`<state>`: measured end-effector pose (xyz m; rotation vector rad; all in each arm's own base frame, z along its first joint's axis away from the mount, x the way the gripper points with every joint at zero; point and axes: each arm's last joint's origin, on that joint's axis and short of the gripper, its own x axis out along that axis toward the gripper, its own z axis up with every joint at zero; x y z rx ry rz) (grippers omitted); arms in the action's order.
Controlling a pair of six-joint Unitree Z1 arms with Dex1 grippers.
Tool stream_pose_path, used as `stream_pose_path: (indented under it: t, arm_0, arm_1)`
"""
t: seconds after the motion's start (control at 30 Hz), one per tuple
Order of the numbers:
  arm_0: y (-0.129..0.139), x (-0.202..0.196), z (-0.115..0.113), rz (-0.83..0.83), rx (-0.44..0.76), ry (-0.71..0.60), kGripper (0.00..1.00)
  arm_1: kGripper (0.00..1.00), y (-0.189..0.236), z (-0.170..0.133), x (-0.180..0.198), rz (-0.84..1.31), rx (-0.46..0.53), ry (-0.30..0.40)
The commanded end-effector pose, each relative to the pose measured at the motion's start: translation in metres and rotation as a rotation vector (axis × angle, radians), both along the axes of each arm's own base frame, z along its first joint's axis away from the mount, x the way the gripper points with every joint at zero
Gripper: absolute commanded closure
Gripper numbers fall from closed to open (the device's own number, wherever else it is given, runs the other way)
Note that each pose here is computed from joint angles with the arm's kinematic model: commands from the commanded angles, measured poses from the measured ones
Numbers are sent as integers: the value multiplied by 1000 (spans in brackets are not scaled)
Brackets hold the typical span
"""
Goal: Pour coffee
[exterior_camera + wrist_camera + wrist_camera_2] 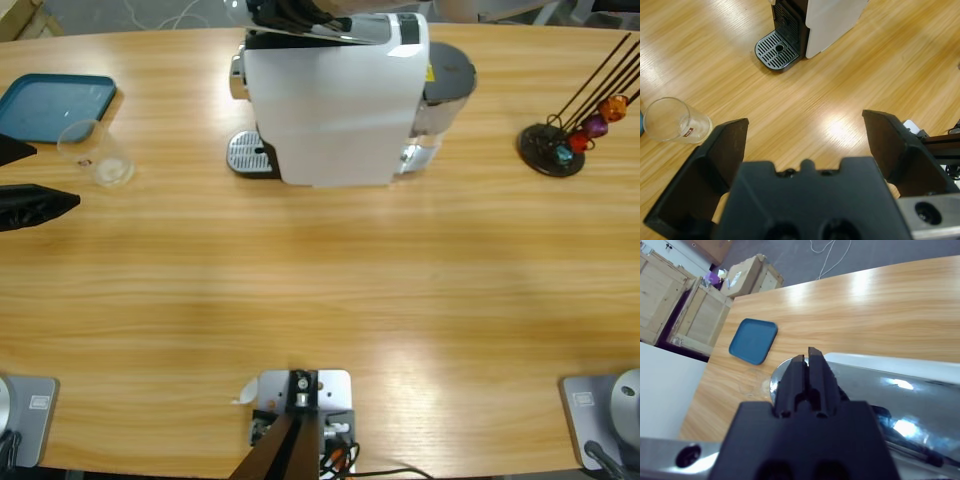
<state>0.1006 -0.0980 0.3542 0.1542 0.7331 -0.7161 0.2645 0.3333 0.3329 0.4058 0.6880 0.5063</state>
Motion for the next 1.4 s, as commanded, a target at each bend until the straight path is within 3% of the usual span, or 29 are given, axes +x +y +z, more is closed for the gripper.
stream_pose_path:
  t: [0.03, 0.47, 0.5, 0.6, 0.63, 0.67, 0.7, 0.9, 1.03, 1.17, 1.4]
  arm_0:
    - [-2, 2, -14, 8, 41, 44, 13]
    - [0, 0, -15, 9, 39, 41, 9]
    - [0, 0, -15, 12, 40, 38, 9]
    - [1, 1, -14, 25, 43, 29, 9]
    - [1, 2, -14, 30, 42, 24, 9]
    - [1, 2, -13, 37, 42, 18, 7]
    - [1, 3, -13, 40, 41, 13, 4]
    - [2, 3, -13, 60, 54, -3, 1]
    - [5, 1, -13, 59, 44, -11, 0]
    - [6, 2, -20, 88, 82, -13, 0]
    - [17, 25, -45, 383, 236, 9, 4]
  arm_1:
    - [1000, 16, -120, -4, 47, -292, 226]
    - [1000, 11, -113, -3, 41, -307, 215]
    - [1000, 10, -108, -3, 50, -309, 200]
    - [1000, 7, -71, -4, 157, -301, 67]
    - [727, 5, -52, -6, 194, -287, 16]
    - [229, 2, -30, -8, 220, -275, -43]
    - [18, -1, -7, -11, 236, -257, -96]
    - [0, -33, 108, -39, 327, -169, -313]
    - [0, -65, 147, -62, 344, -188, -429]
    - [0, -103, 127, -81, 226, -302, -417]
    - [0, -152, 82, -116, 221, -370, -335]
